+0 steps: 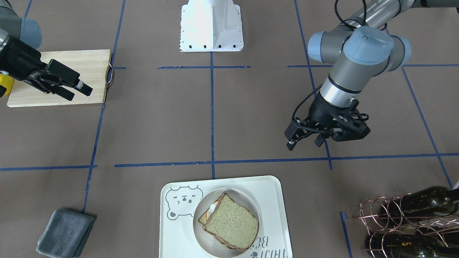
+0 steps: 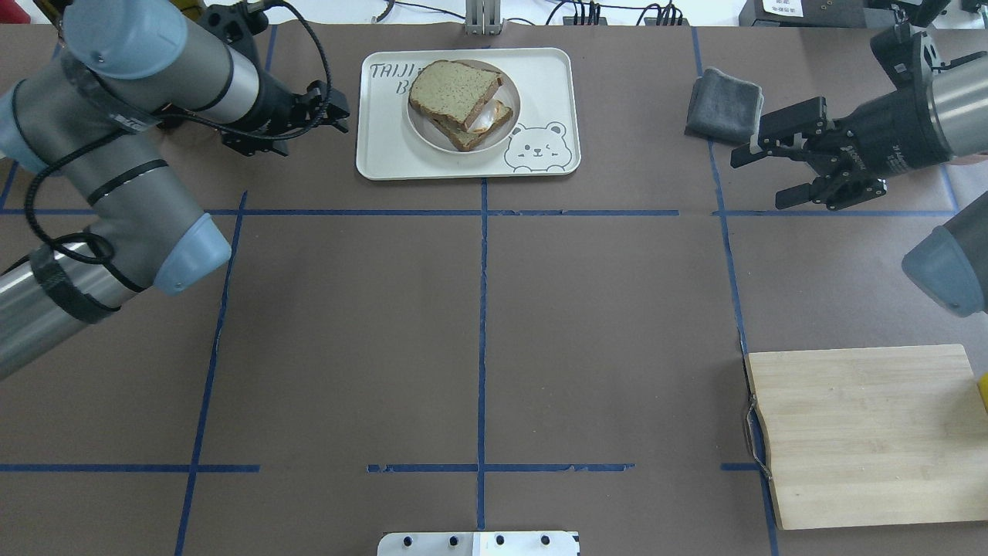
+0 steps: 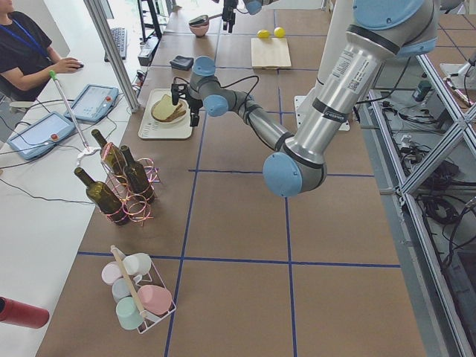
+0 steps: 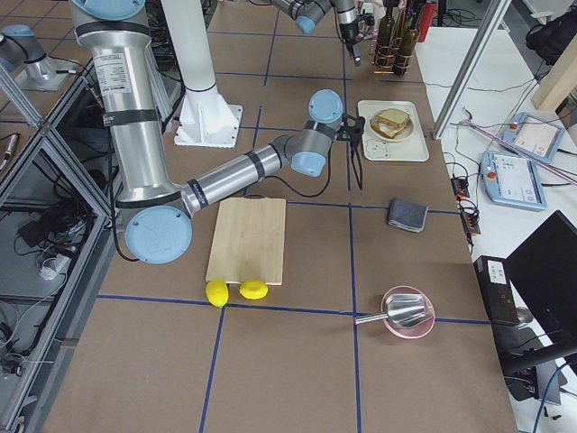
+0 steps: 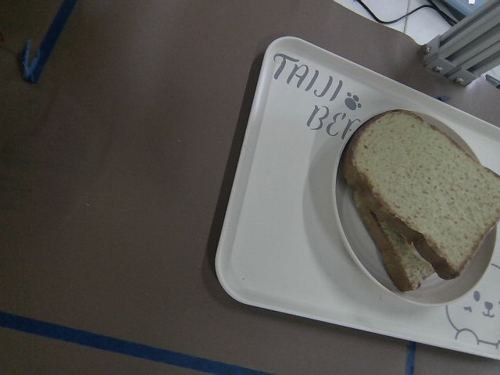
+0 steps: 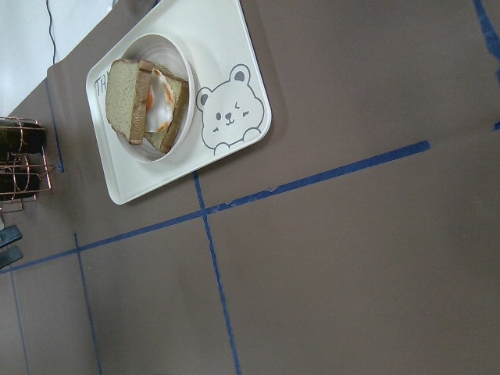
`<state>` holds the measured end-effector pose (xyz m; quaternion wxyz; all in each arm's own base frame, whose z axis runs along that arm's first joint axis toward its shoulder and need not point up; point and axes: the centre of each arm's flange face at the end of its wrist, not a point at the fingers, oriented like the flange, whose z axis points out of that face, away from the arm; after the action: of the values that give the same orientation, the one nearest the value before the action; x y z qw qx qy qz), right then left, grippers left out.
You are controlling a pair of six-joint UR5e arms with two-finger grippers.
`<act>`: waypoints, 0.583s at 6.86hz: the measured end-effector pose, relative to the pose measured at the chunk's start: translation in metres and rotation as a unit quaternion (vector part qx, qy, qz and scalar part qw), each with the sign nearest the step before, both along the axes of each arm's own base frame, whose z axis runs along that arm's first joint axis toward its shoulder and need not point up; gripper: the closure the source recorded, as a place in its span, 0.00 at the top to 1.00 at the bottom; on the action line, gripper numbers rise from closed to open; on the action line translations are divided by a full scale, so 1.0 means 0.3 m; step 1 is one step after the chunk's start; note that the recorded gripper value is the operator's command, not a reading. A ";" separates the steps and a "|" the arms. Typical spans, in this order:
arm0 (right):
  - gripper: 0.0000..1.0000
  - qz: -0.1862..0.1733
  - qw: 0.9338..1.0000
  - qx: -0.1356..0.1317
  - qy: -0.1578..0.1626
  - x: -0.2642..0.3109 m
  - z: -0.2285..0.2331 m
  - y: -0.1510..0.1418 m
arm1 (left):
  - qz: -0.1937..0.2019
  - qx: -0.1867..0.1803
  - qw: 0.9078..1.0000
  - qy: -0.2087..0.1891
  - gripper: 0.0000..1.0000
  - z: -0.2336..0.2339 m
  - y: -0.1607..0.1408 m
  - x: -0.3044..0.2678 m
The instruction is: Make sandwich and place on tray
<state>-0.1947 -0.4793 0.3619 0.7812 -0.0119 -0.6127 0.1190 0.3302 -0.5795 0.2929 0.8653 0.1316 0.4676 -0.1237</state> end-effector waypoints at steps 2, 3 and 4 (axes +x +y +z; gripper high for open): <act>1.00 -0.022 0.996 0.042 0.079 0.077 0.228 0.021 | 0.043 0.081 0.992 -0.092 1.00 0.231 -0.028 -0.270; 1.00 -0.038 0.990 0.067 0.119 0.139 0.348 0.043 | 0.073 0.110 0.981 -0.144 1.00 0.341 -0.041 -0.416; 1.00 -0.056 0.982 0.090 0.155 0.215 0.459 0.070 | 0.105 0.124 0.968 -0.193 1.00 0.423 -0.058 -0.560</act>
<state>-0.1301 -0.4583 0.4997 0.8702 0.0431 -0.4904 0.0200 0.1622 -0.5970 0.4198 0.9243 0.2093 0.3143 0.0545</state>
